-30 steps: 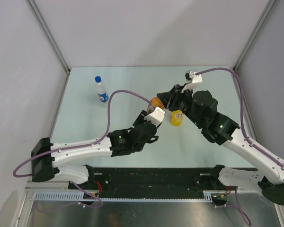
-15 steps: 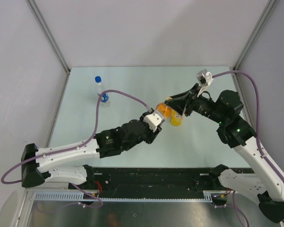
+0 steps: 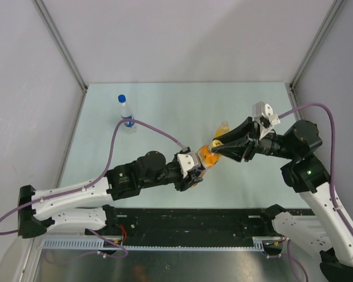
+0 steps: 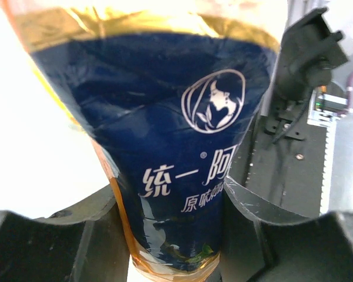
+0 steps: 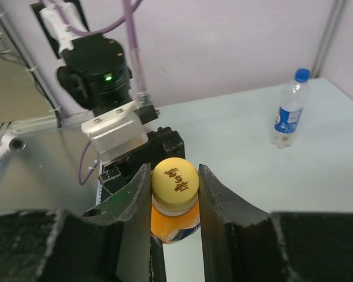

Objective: Unscrew the bottle caps

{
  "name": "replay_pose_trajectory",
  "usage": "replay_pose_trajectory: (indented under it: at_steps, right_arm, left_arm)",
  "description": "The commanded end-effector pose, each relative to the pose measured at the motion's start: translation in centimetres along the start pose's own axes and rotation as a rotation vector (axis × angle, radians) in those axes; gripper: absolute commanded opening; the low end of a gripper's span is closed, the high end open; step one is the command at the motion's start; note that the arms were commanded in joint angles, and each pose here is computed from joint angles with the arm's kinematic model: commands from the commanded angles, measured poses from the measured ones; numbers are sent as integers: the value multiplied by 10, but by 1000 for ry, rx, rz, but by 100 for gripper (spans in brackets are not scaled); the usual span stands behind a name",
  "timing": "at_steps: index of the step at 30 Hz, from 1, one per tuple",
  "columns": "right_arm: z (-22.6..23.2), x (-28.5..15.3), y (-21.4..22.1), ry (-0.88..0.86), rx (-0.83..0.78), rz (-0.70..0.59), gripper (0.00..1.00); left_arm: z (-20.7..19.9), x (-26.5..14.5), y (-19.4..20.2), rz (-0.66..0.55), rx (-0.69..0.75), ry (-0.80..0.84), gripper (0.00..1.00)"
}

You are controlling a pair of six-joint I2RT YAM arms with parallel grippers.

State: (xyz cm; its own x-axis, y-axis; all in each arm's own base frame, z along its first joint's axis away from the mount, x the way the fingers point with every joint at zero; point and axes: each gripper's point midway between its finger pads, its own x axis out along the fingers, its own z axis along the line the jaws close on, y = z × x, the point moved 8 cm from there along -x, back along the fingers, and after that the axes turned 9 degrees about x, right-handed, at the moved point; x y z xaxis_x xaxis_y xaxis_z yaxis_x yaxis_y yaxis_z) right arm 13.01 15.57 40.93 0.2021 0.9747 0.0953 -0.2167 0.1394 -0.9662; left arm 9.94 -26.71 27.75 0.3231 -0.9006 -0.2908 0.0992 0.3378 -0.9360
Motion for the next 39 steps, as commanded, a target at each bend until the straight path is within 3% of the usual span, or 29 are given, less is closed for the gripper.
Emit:
replay_pose_trajectory:
  at_steps: [1,9,14,20,25,28,39]
  right_arm:
    - [6,-3,-2,-96,-106,13,0]
    - [14,-6,1,-168,-114,37,5]
    - [11,-5,2,-143,-101,41,20]
    - [8,-5,4,-132,-102,44,26]
    - [4,-4,5,-108,-99,47,51]
    - [1,-3,6,-94,-93,48,62]
    - [-20,0,7,74,-53,29,70]
  left_arm:
    - [-12,-13,-27,-173,67,164,0]
    - [-19,-23,-35,-250,81,251,0]
    - [-14,-23,-32,-251,70,222,0]
    - [-9,-23,-26,-238,52,193,0]
    - [-5,-26,-23,-237,46,166,0]
    - [-3,-28,-23,-242,45,153,0]
    - [4,-34,-20,-246,39,107,0]
